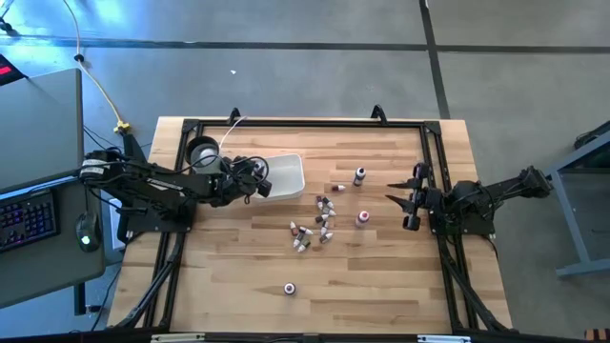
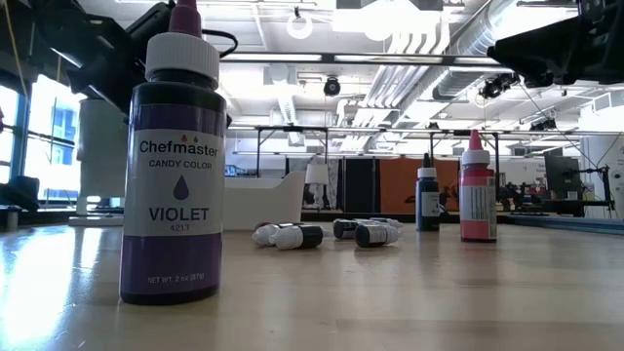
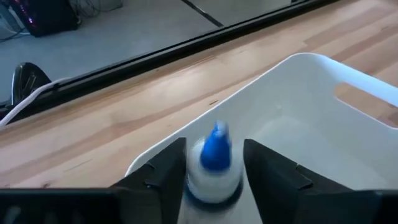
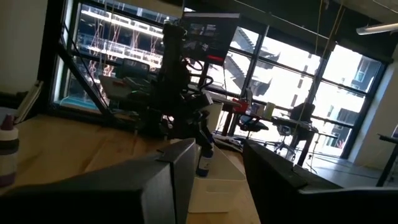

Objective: Pick & Place food coloring
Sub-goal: Put the large blue food coloring bottle into the white bin, then put the large black food coloring bottle into the white bin

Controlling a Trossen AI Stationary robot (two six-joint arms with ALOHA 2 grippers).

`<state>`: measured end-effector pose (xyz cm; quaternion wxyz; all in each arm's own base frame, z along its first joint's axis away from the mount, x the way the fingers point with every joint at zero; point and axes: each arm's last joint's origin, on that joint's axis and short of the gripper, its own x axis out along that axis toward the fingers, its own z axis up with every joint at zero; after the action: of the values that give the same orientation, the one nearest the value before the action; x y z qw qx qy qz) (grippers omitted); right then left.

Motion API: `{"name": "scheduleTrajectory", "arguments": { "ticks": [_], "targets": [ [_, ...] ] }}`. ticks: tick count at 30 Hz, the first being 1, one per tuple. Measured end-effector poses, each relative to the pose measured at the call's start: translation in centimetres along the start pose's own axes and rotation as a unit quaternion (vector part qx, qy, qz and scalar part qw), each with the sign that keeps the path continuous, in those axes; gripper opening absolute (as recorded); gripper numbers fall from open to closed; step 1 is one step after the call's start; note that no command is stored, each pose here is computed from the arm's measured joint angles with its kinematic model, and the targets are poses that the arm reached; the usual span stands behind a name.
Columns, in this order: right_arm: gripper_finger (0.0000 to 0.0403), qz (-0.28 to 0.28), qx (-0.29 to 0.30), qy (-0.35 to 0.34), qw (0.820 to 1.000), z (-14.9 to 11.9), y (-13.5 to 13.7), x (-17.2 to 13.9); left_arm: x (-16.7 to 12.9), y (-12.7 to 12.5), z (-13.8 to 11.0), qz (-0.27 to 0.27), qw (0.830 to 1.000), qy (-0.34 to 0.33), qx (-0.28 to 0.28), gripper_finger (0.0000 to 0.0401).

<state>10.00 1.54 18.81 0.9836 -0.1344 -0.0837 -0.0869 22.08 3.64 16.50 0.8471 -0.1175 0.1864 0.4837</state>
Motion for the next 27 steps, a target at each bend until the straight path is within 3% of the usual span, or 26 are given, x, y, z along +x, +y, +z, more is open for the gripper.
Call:
{"name": "scheduleTrajectory", "arguments": {
  "ticks": [6,11,15,21,27],
  "targets": [
    [0.0128,0.001,-0.001,0.004,1.000,-0.1,0.0,0.0,-0.3,-0.7,1.6,-0.011,1.000,-0.015,0.001,0.0175],
    [0.0128,-0.010,0.007,0.007,1.000,-0.1,0.0,0.0,-1.5,-1.8,5.5,-0.045,0.997,-0.049,0.029,0.0175],
    [0.0128,-0.002,0.069,0.004,0.998,-0.1,0.0,0.0,-3.5,-1.9,9.5,-0.065,0.993,-0.064,0.070,0.0176],
    [0.0128,-0.002,0.103,0.029,0.994,-0.6,0.2,0.0,-7.7,-0.1,14.6,-0.107,0.988,-0.019,0.113,0.0176],
    [0.0128,-0.018,0.147,0.068,0.987,-1.4,0.5,0.5,-10.9,2.3,16.4,-0.172,0.979,0.034,0.102,0.0176]
  ]
}}
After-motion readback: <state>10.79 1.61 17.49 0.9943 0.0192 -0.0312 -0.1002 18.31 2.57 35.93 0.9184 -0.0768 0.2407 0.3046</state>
